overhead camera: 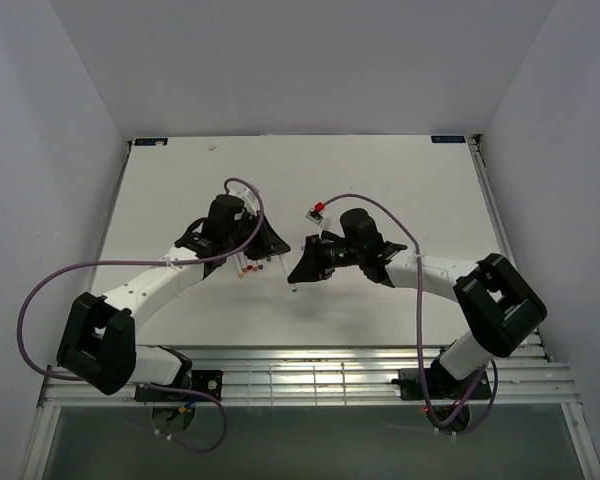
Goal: Open the pen caps
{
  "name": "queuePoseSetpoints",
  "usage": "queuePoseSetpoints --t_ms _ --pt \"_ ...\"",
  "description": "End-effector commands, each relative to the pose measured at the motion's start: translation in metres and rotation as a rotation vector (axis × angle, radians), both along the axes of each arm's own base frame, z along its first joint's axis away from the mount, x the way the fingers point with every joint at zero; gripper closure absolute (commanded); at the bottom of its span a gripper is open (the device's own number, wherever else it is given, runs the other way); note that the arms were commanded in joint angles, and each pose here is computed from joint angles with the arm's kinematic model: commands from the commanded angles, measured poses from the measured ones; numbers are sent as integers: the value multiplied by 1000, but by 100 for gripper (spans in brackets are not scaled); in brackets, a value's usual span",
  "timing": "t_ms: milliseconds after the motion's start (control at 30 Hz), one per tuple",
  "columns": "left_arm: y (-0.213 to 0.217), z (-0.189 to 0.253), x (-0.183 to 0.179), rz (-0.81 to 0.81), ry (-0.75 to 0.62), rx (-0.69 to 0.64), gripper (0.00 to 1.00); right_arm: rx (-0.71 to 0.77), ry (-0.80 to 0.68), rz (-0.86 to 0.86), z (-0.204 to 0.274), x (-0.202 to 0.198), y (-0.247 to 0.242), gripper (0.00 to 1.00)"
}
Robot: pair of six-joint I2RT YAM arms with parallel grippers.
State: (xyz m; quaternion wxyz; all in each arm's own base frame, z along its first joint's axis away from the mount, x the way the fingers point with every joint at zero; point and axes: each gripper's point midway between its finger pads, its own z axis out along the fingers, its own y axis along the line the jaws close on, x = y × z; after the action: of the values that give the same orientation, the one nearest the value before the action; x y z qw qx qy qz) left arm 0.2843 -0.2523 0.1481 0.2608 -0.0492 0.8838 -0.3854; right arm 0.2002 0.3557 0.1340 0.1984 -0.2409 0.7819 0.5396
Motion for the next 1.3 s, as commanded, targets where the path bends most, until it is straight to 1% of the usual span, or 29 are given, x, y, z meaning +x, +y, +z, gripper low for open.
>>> queuePoseSetpoints --t_ms 0,33,133,200,233,300,367,433,467,500,533,567,600,633,667,700,733,767,800,833,867,933,967,1067,1100,1133,1167,1233,1267 --pt "1 18 -1 -10 -57 -20 100 85 -85 43 30 10 15 72" --pt "1 19 -2 -13 -58 -24 100 82 -90 50 28 12 17 62" --pt "1 21 -4 -15 -56 -33 100 91 -108 61 35 17 23 58" --pt "0 24 -5 -17 -56 -44 100 104 -92 82 36 17 27 58" --pt "-1 26 -5 -18 -57 -49 100 113 -88 86 38 18 29 59" --pt "-2 29 -5 -20 -58 -63 100 140 -65 101 39 16 33 67" --pt "-3 32 -4 -19 -60 -69 100 140 -39 107 35 15 35 90" --pt "-3 33 0 -8 -54 -59 100 112 -30 93 28 15 35 92" --pt "-2 33 2 -2 -54 -43 100 64 -66 21 25 26 39 92" --pt "1 28 10 19 -41 1 100 -94 -83 -2 -3 24 28 92" --pt "4 25 16 26 -50 46 100 -204 -144 -64 -10 32 23 92" --pt "7 23 22 41 -53 82 100 -399 -268 -224 -26 52 12 92" --pt "11 27 31 65 -63 114 100 -506 -360 -299 -21 65 4 92" --pt "13 23 37 75 -59 133 100 -675 -385 -356 -34 64 -20 92" --pt "15 24 41 81 -66 138 100 -857 -518 -506 -34 78 -45 92" --pt "16 26 45 88 -68 136 100 -944 -586 -573 -21 83 -54 92" --pt "16 29 51 93 -71 127 100 -1100 -623 -596 -30 78 -77 92" --pt "16 32 53 95 -75 119 100 -1168 -686 -664 -22 83 -90 92" --pt "16 34 55 97 -80 111 100 -1182 -676 -658 -27 81 -94 92" --pt "18 36 58 106 -85 108 100 -1160 -675 -627 -24 80 -95 92" --pt "21 39 59 117 -91 104 100 -1035 -644 -577 -27 79 -73 92" --pt "34 39 63 161 -101 113 100 -879 -622 -458 -30 67 -56 92" --pt "42 46 64 195 -124 121 100 -704 -540 -373 -30 63 -29 92" --pt "80 43 64 352 -122 201 100 -515 -365 -237 -35 55 -7 92" --pt "93 56 61 398 -160 206 100 -481 -343 -210 -35 56 0 92" --pt "99 59 57 418 -178 211 100 -486 -317 -190 -44 58 4 92" --pt "108 54 52 444 -182 233 100 -450 -313 -174 -35 64 13 92" --pt "116 68 39 463 -231 210 100 -446 -284 -146 -46 72 22 92" --pt "117 69 34 459 -240 206 100 -401 -278 -140 -34 82 31 92"
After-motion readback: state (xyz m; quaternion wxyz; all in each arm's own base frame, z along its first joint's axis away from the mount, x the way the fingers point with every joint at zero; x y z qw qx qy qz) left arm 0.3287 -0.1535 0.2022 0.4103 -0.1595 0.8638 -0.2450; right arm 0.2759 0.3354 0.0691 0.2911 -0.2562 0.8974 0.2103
